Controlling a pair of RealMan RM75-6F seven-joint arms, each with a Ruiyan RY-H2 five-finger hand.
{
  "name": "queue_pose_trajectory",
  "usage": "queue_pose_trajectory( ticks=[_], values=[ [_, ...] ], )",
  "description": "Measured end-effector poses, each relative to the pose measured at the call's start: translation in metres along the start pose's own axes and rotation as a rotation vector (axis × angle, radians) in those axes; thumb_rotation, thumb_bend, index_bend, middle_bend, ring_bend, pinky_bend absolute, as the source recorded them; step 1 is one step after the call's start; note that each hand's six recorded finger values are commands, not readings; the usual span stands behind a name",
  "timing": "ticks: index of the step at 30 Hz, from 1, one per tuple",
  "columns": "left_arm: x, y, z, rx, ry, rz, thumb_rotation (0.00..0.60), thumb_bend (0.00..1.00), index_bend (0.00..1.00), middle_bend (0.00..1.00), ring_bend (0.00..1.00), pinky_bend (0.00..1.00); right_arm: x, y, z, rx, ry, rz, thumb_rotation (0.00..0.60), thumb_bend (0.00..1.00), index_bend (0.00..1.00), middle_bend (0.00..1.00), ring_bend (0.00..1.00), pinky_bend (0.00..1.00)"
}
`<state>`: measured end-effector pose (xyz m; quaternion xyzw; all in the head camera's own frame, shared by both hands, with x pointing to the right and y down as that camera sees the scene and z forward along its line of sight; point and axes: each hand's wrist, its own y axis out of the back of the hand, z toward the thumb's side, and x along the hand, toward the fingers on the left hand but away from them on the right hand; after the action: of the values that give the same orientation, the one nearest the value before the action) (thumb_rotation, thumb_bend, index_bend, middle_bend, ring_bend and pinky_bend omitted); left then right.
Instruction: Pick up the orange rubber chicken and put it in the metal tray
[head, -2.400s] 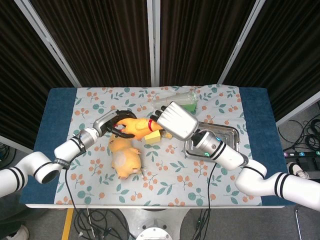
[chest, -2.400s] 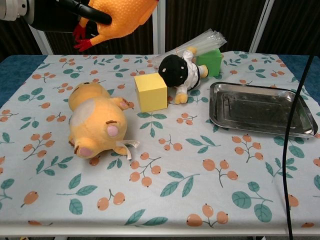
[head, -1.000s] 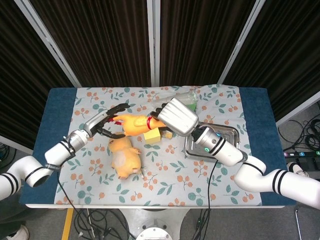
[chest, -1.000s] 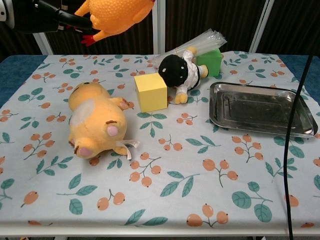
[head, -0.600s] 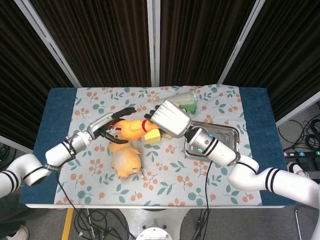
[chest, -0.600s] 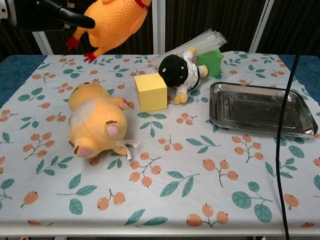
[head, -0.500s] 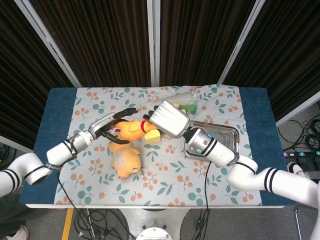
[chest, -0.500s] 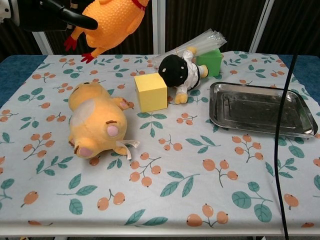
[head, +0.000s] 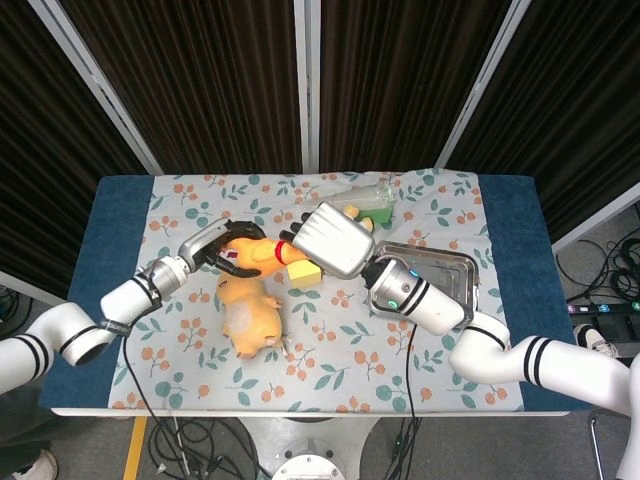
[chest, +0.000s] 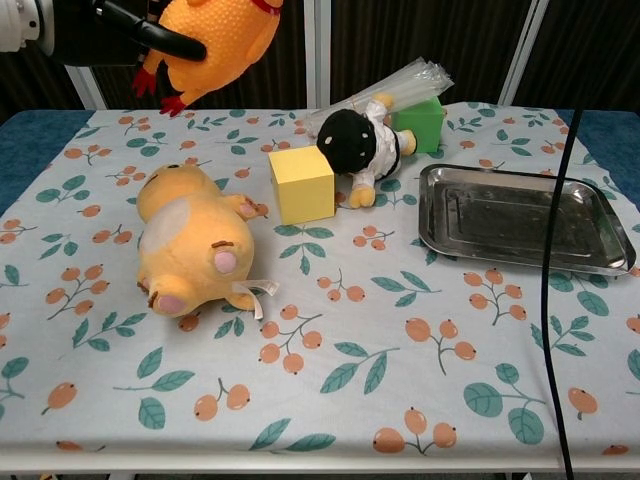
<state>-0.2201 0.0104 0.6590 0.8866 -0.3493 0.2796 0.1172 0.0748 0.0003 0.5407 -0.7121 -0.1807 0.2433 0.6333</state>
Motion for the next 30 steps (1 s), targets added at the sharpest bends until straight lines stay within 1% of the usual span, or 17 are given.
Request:
queue_pose_trajectory(
  ticks=[1,4,7,11,15,16,18,19,20,21,22,23,24,25,27,28,30],
  values=[
    [0.001,0.001,0.0,-0.012,-0.001,0.014,0.6,0.55,0.73,0.76,0.67,0.6,0.001,0.0,0.0,-0.001,0.001,-0.002,0.6,0.35,0.92,0.77,0.7,0.95],
    [0.002,0.005,-0.003,-0.016,-0.002,0.045,0.6,0.64,0.77,0.87,0.78,0.68,0.002,0.0,0.002,-0.004,0.003,-0.005,0.6,0.35,0.92,0.77,0.7,0.95],
    [0.003,0.008,-0.005,-0.027,0.004,0.078,0.6,0.69,0.81,0.95,0.86,0.73,0.004,0.0,0.006,-0.006,0.012,-0.008,0.6,0.35,0.92,0.77,0.7,0.95],
    [0.003,0.012,-0.008,-0.036,0.013,0.109,0.6,0.71,0.86,1.0,0.91,0.74,0.008,-0.001,0.012,-0.008,0.026,-0.009,0.6,0.35,0.92,0.77,0.7,0.95],
    [0.003,0.014,-0.01,-0.045,0.02,0.13,0.6,0.72,0.86,1.0,0.91,0.74,0.013,-0.004,0.015,-0.006,0.034,-0.003,0.6,0.35,0.93,0.77,0.7,0.95],
    [0.003,0.014,-0.01,-0.047,0.019,0.134,0.6,0.71,0.84,0.99,0.9,0.74,0.013,-0.004,0.014,-0.005,0.031,-0.004,0.6,0.35,0.93,0.77,0.7,0.95],
    [0.001,0.013,-0.01,-0.053,0.016,0.136,0.6,0.69,0.78,0.93,0.84,0.73,0.013,-0.003,0.01,-0.005,0.019,-0.009,0.6,0.35,0.93,0.77,0.7,0.95],
    [0.0,0.012,-0.01,-0.054,0.015,0.135,0.6,0.66,0.7,0.84,0.75,0.7,0.013,-0.002,0.008,-0.006,0.012,-0.011,0.6,0.35,0.93,0.77,0.7,0.95],
    [-0.001,0.011,-0.01,-0.052,0.015,0.132,0.6,0.63,0.63,0.77,0.68,0.66,0.013,-0.001,0.006,-0.006,0.004,-0.015,0.6,0.35,0.93,0.77,0.7,0.95],
    [-0.002,0.01,-0.01,-0.048,0.015,0.127,0.6,0.57,0.52,0.67,0.57,0.58,0.013,-0.001,0.002,-0.008,-0.008,-0.018,0.6,0.35,0.93,0.77,0.7,0.95],
    [-0.003,0.008,-0.01,-0.04,0.014,0.118,0.6,0.48,0.42,0.56,0.48,0.49,0.013,-0.001,-0.001,-0.01,-0.017,-0.02,0.6,0.35,0.93,0.77,0.7,0.95],
    [-0.004,0.007,-0.01,-0.032,0.011,0.112,0.6,0.42,0.37,0.5,0.42,0.43,0.013,-0.001,-0.004,-0.013,-0.026,-0.021,0.6,0.35,0.93,0.77,0.7,0.95],
    [-0.006,0.006,-0.01,-0.022,0.006,0.107,0.6,0.34,0.31,0.42,0.34,0.36,0.014,-0.002,-0.008,-0.015,-0.038,-0.021,0.6,0.35,0.93,0.77,0.7,0.95],
    [-0.007,0.005,-0.01,-0.006,-0.003,0.101,0.6,0.28,0.27,0.33,0.27,0.31,0.015,-0.003,-0.011,-0.018,-0.046,-0.019,0.6,0.35,0.93,0.77,0.7,0.95],
    [-0.01,0.004,-0.011,0.016,-0.016,0.093,0.6,0.21,0.22,0.21,0.17,0.26,0.018,-0.007,-0.018,-0.028,-0.065,-0.014,0.6,0.35,0.93,0.77,0.7,0.95],
    [-0.012,0.004,-0.013,0.025,-0.025,0.09,0.6,0.18,0.21,0.16,0.14,0.24,0.019,-0.008,-0.02,-0.036,-0.072,-0.012,0.6,0.35,0.93,0.77,0.7,0.95],
    [-0.016,0.005,-0.015,0.028,-0.036,0.095,0.6,0.16,0.21,0.11,0.11,0.22,0.024,-0.011,-0.024,-0.061,-0.09,-0.014,0.6,0.35,0.93,0.77,0.7,0.95]
  ],
)
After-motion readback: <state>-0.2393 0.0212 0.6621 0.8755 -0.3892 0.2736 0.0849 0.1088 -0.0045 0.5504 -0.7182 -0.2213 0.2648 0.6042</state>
